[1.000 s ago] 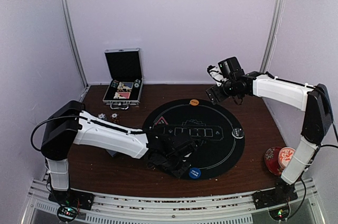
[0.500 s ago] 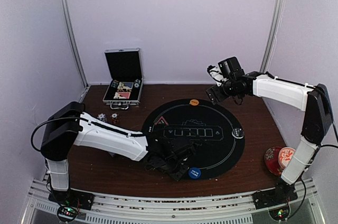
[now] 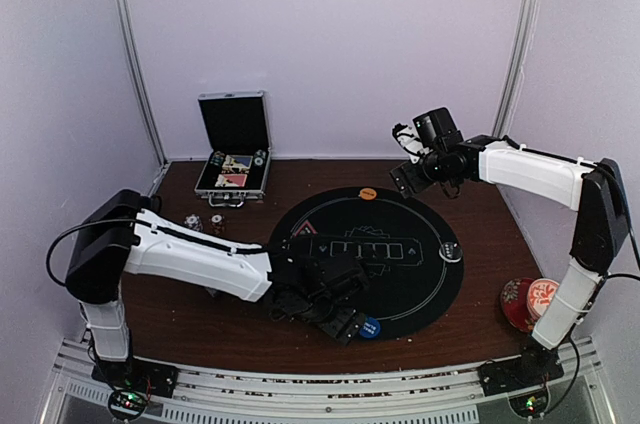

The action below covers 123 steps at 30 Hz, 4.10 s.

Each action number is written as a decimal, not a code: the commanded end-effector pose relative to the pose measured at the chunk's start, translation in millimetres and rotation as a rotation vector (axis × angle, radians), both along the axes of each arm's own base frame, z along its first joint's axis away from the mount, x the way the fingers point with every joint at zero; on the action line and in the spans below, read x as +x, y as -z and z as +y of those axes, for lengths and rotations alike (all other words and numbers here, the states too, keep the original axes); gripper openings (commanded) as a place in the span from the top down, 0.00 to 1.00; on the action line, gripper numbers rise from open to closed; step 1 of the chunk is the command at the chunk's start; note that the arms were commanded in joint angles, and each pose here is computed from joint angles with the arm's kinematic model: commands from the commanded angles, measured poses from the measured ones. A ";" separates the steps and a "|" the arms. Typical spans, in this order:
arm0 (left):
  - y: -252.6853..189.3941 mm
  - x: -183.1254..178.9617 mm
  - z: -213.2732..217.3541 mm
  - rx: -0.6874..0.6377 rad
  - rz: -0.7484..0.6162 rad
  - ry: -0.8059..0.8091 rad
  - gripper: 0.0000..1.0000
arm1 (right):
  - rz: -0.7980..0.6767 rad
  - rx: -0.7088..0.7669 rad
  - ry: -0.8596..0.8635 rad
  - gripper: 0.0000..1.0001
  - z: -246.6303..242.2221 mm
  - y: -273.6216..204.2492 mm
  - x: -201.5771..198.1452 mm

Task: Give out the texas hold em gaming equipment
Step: Place the poker chips pile at the small blind area, then pick up the pile of poker chips from the pile of poker chips.

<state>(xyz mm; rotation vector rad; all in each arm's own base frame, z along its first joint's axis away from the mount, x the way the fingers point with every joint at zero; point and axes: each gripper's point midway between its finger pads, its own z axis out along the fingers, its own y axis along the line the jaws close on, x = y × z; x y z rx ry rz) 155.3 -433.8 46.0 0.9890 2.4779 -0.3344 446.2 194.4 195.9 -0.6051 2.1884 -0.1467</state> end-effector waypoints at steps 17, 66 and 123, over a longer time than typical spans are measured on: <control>-186.6 195.7 277.2 0.074 -0.399 -0.690 0.02 | -0.009 0.023 -0.010 0.00 1.1 -6.4 0.0; -26.5 276.6 380.9 -0.018 0.031 -0.817 0.12 | 0.024 -0.026 -0.060 0.00 21.4 13.8 -7.9; -32.5 282.4 388.3 -0.015 -0.003 -0.825 0.69 | 0.007 -0.051 -0.075 0.00 32.0 13.4 -12.8</control>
